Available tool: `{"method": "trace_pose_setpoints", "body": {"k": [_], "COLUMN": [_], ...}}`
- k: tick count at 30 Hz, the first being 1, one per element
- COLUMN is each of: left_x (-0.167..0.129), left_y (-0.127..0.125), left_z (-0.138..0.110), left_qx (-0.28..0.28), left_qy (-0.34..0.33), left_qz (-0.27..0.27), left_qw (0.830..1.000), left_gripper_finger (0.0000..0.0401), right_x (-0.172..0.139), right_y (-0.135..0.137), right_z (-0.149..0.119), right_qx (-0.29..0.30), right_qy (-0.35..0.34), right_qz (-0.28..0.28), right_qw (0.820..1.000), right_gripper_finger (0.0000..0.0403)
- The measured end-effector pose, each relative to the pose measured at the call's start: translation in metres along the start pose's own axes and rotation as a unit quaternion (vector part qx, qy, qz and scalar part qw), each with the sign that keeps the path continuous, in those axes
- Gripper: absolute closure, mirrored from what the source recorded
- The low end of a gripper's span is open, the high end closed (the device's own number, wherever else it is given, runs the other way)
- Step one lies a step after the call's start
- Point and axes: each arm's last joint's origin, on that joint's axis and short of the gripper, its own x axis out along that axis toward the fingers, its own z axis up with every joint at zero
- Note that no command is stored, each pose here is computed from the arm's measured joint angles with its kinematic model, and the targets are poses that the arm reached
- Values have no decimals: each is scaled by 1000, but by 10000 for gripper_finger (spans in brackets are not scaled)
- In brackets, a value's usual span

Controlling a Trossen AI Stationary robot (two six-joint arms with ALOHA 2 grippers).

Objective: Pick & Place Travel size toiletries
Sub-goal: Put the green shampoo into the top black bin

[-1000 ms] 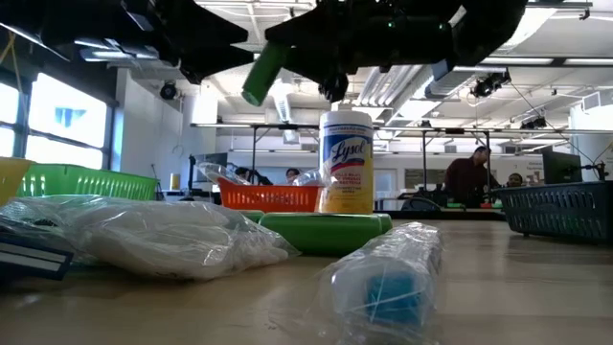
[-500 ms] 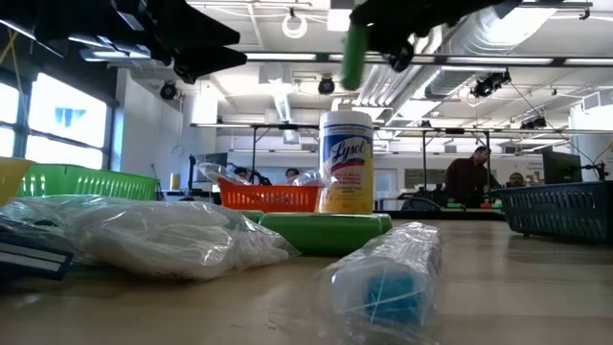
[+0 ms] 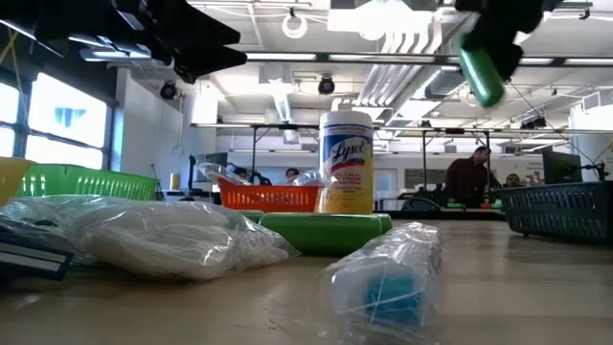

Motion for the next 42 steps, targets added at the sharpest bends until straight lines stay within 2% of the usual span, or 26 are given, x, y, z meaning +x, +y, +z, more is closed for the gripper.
{"method": "trace_pose_setpoints", "body": {"k": [7, 17, 22, 34, 42], "left_x": [0, 0, 0, 0, 0], "left_y": [0, 0, 0, 0, 0], "left_z": [0, 0, 0, -1, -3], "left_qx": [0, -1, 0, 1, 3], "left_qy": [0, 1, 2, 4, 15], "left_qz": [0, 0, 0, 0, 0], "left_qw": [1000, 1000, 1000, 1000, 1000], "left_gripper_finger": [148, 148, 148, 148, 148], "right_x": [4, 35, 44, 53, 56], "right_y": [-14, -30, -35, -35, -35], "right_z": [-22, -53, -63, -66, -65], "right_qx": [69, 122, 131, 136, 119], "right_qy": [107, 183, 200, 226, 228], "right_qz": [-111, -165, -165, -158, -153], "right_qw": [986, 961, 957, 951, 954], "right_gripper_finger": [239, 238, 242, 230, 178]}}
